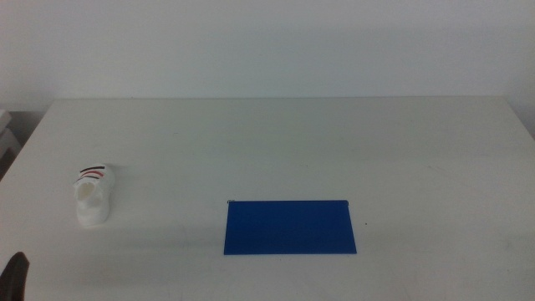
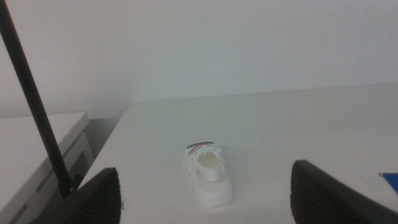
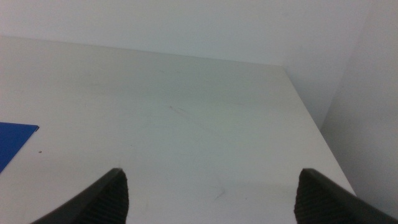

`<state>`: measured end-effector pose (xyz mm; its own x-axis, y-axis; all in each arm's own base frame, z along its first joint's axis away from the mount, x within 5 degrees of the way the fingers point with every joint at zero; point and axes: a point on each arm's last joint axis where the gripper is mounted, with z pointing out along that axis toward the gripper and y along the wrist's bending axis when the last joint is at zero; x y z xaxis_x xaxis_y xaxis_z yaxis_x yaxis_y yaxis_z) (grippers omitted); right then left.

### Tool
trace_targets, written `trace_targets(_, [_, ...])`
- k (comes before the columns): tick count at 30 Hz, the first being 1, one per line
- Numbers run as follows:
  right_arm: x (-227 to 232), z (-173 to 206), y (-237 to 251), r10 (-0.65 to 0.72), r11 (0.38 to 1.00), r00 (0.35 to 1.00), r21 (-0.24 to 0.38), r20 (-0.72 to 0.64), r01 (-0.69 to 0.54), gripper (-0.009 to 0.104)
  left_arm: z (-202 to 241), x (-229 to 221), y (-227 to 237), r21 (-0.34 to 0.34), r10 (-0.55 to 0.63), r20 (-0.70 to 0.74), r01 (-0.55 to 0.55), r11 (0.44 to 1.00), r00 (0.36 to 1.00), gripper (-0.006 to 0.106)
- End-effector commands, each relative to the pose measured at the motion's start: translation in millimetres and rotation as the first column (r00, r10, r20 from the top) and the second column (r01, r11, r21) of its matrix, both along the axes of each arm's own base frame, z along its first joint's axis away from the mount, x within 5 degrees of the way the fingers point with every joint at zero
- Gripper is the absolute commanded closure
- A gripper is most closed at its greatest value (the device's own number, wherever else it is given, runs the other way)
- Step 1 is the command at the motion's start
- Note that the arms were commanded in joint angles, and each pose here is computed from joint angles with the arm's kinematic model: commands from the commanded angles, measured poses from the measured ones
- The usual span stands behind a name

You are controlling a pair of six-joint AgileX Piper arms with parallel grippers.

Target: Use one arm to grab the shoe from the table and place it on the mat.

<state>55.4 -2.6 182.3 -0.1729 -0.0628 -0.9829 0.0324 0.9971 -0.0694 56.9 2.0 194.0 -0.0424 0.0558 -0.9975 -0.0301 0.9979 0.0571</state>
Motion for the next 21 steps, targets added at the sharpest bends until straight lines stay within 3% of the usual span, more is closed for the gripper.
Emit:
trace_targets(1, [1.3, 4.6, -0.2, 0.001, 1.0, 0.998, -0.021, 0.063, 0.0, 0.017, 18.6, 2.3, -0.5, -0.017, -0.008, 0.067, 0.009, 1.0, 0.998, 0.007])
trace_targets(10, [1.3, 4.6, -0.2, 0.001, 1.0, 0.998, -0.021, 0.063, 0.0, 0.017, 80.5, 27.3, 0.1, -0.019, -0.006, 0.007, 0.007, 1.0, 1.0, 0.007])
trace_targets(21, [1.3, 4.6, -0.2, 0.001, 1.0, 0.998, -0.021, 0.063, 0.0, 0.017, 181.5, 89.2, 2.7, -0.027, 0.006, -0.233, -0.012, 1.0, 0.972, 0.007])
